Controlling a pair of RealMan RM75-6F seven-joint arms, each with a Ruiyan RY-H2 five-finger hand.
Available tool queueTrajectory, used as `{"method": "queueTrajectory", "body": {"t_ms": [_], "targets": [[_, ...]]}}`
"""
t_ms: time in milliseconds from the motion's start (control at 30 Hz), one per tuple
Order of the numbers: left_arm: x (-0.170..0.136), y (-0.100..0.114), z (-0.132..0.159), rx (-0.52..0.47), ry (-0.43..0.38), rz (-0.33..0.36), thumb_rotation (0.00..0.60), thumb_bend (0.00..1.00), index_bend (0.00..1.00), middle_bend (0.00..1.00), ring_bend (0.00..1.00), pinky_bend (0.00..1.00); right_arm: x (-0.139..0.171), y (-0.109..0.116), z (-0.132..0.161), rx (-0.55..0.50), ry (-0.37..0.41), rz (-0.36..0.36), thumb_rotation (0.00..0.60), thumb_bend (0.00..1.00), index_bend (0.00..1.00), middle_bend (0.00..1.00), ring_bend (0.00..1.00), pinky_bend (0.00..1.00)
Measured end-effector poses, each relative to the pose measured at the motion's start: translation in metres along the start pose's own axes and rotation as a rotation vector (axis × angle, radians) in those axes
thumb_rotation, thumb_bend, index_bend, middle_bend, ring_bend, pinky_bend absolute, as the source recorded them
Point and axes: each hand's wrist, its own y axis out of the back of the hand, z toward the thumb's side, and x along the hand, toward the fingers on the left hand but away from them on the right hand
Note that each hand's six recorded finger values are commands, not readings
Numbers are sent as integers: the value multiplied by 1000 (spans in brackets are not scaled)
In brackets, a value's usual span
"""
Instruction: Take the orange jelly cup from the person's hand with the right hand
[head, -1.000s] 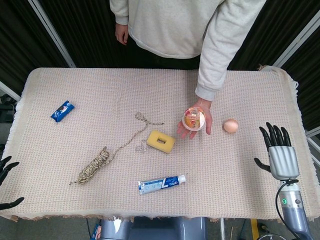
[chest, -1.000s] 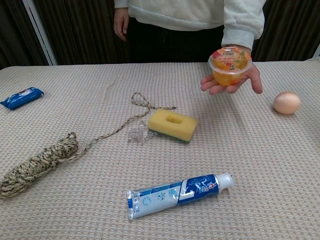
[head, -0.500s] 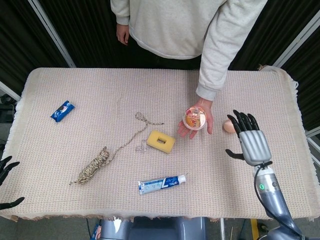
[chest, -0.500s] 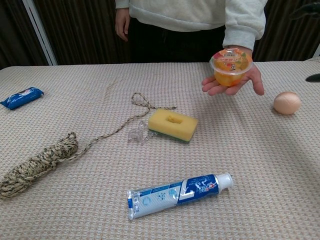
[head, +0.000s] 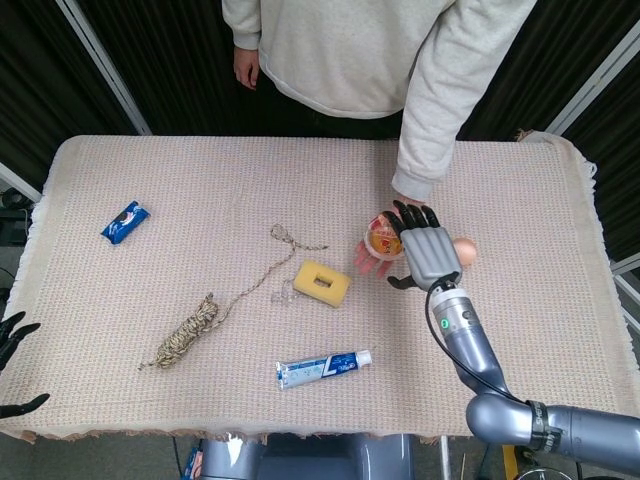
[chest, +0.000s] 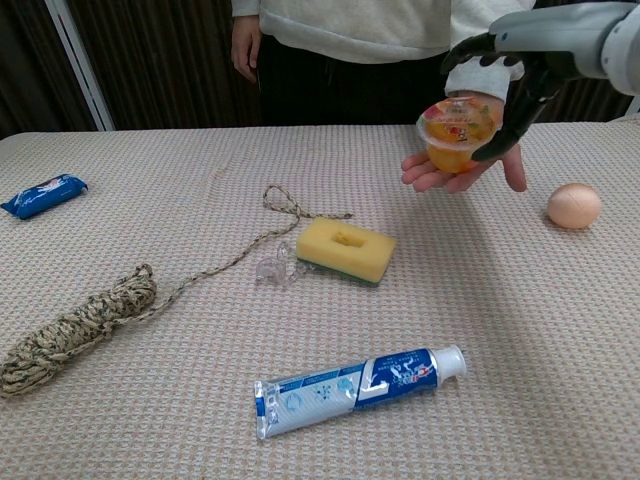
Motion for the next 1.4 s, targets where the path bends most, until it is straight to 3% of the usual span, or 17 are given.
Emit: {"method": "queueTrajectory", "body": {"t_ms": [233, 567, 633, 733, 800, 900, 1133, 1400], "targets": [[0, 0, 0, -4, 0, 0, 600, 156, 127, 0, 0, 0, -23, -9, 29, 26, 0, 44, 600, 98, 104, 0, 0, 0], [0, 1, -1, -8, 1, 0, 600, 158, 130, 0, 0, 0, -39, -22, 16, 46, -51, 31, 600, 180, 151, 28, 1, 17], [0, 0, -1, -8, 2, -1, 600, 159, 131, 0, 0, 0, -40, -24, 14, 44, -58, 33, 600, 207, 252, 127, 57, 107], [0, 1, -1, -8, 2, 0, 600, 160, 131, 0, 0, 0, -41, -25, 13, 39, -59, 27, 600, 241, 487, 400, 350, 419], [0, 1, -1, -8, 3, 0, 600, 160, 132, 0, 0, 0, -41, -25, 14, 40, -51, 12, 600, 255, 560, 475, 441, 512], [0, 1, -1, -9, 2, 1, 600, 161, 131, 0, 0, 0, -41, -23, 17, 24, -25, -15, 600, 272, 615, 520, 483, 551], [0, 0, -1, -9, 2, -2, 600, 163, 131, 0, 0, 0, -31, -11, 24, -15, 67, -117, 600, 273, 623, 524, 489, 559], [0, 0, -1, -7, 2, -4, 600, 155, 131, 0, 0, 0, 7, -3, 6, -23, 110, -142, 600, 272, 619, 524, 489, 558]]}}
